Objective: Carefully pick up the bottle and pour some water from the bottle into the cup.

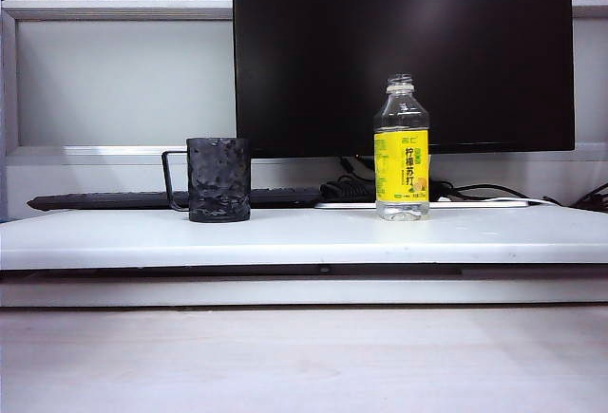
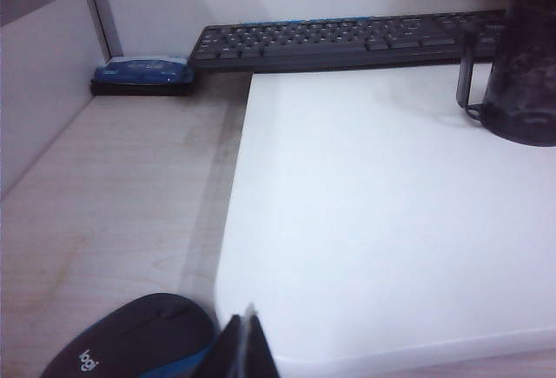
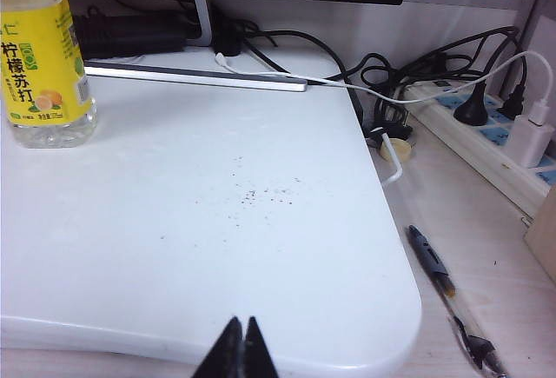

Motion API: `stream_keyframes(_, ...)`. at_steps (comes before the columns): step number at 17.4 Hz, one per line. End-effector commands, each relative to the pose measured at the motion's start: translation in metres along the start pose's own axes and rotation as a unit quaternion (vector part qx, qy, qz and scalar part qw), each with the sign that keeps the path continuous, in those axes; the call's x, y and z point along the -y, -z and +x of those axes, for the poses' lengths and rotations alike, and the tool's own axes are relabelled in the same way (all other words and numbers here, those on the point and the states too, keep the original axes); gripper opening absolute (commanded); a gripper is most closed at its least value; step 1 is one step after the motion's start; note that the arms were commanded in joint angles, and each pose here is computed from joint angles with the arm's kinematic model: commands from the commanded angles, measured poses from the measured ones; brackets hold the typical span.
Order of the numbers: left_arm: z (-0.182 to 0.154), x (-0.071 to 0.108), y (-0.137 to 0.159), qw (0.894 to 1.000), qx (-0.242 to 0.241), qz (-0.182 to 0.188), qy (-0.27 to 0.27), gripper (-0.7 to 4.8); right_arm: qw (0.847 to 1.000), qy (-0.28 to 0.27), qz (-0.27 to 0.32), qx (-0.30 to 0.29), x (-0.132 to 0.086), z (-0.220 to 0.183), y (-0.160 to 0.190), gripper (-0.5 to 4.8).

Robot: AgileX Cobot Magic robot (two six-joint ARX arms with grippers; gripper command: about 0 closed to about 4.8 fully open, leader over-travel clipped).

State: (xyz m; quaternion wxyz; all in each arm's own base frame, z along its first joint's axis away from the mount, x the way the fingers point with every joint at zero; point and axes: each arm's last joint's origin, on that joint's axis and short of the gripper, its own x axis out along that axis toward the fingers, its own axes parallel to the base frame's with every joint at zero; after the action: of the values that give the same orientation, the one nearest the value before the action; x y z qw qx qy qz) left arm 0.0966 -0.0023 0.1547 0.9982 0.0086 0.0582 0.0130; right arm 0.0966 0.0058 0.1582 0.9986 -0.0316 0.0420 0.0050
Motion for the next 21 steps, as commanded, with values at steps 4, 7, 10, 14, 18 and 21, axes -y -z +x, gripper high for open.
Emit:
stream_keyframes(4, 0.0, 0.0, -0.001, 1.0, 0.006, 0.002, -0.003, -0.06, 1.0, 0.001, 0.002, 0.006, 0.0, 0.0, -0.001, 0.08)
stream_keyframes(7, 0.0, 0.0, -0.001, 1.0, 0.006, 0.002, -0.003, -0.04, 1.0, 0.001, 0.003, 0.01, 0.0, 0.0, -0.001, 0.09)
stream_keyframes(10, 0.0, 0.0, -0.005, 1.0, 0.024, -0.013, 0.006, 1.27, 0.999, -0.008, 0.017, 0.049, 0.001, -0.003, -0.016, 1.54)
stream_keyframes(14, -0.006, 0.001, -0.03, 0.988, 0.12, -0.086, 0.045, 3.45, 0.992, -0.016, 0.037, 0.116, 0.004, -0.019, -0.059, 3.51)
stream_keyframes(18, -0.025, 0.004, -0.073, 0.971, 0.192, -0.08, 0.12, 4.79, 0.976, -0.027, 0.019, 0.215, 0.009, -0.054, -0.123, 3.92)
stream_keyframes(21, -0.048, 0.002, -0.114, 0.956, 0.253, -0.072, 0.127, 4.79, 0.965, -0.026, 0.021, 0.259, 0.013, -0.073, -0.17, 3.91)
